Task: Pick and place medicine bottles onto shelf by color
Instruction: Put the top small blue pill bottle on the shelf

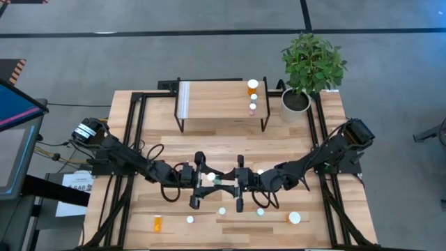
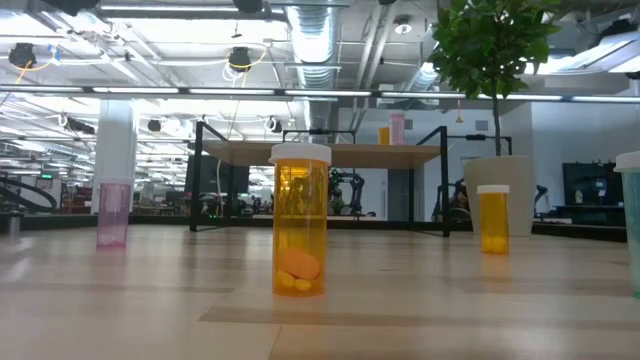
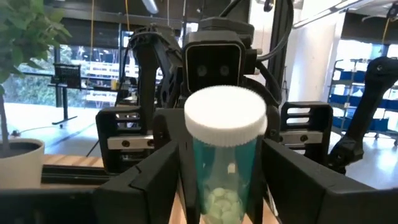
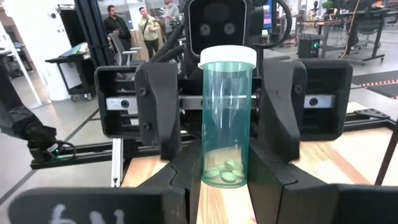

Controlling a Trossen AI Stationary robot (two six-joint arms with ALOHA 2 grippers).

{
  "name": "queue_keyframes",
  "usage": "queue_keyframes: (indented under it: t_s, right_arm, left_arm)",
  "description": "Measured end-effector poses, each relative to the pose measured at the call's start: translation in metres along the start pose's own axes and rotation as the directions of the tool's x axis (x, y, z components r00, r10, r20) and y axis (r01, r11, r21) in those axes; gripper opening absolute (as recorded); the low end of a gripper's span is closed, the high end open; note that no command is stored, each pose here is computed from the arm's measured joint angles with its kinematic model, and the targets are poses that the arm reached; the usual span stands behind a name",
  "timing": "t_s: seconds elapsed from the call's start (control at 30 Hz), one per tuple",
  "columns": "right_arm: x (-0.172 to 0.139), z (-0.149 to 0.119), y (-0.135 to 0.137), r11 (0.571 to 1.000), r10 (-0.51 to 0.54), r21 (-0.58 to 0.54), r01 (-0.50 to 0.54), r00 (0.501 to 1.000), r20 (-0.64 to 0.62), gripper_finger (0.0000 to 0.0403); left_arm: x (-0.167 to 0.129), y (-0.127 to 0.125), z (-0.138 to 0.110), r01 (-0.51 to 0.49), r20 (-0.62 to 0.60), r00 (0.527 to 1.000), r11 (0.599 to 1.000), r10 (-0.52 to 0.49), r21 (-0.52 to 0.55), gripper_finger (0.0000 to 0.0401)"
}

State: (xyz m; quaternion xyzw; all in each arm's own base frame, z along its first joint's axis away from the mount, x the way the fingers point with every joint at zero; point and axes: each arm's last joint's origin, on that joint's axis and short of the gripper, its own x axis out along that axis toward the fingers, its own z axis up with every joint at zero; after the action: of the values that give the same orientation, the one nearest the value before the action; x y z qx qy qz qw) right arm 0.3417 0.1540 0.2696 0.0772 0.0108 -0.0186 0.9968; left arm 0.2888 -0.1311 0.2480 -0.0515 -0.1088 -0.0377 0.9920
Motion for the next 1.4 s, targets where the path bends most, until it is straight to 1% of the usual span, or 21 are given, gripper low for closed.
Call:
queue_keyframes:
  t_s: [0.3,0.67,0.93,1.4]
  right_arm:
    - [-0.0008,-0.0015,0.0012,1.000,0.001,-0.005,-0.001,1.000,-0.010,0.0119]
    - [-0.0009,0.0001,0.0017,1.000,0.004,-0.011,-0.004,1.000,0.009,0.0119]
    - [-0.0009,0.0005,0.0018,1.000,0.004,-0.011,-0.004,1.000,0.013,0.0119]
    - [-0.0019,0.0026,0.0041,1.000,0.014,-0.023,-0.013,0.999,0.040,0.0119]
  left_arm:
    - [-0.0010,0.0000,0.0021,0.004,-0.010,1.000,1.000,-0.004,0.003,0.0180]
    - [-0.0013,0.0001,0.0009,0.003,-0.019,1.000,1.000,-0.003,-0.004,0.0144]
    - [-0.0014,0.0001,0.0010,0.003,-0.018,1.000,1.000,-0.003,-0.004,0.0129]
    - [-0.0014,0.0002,0.0017,0.003,-0.014,1.000,1.000,-0.003,-0.005,0.0128]
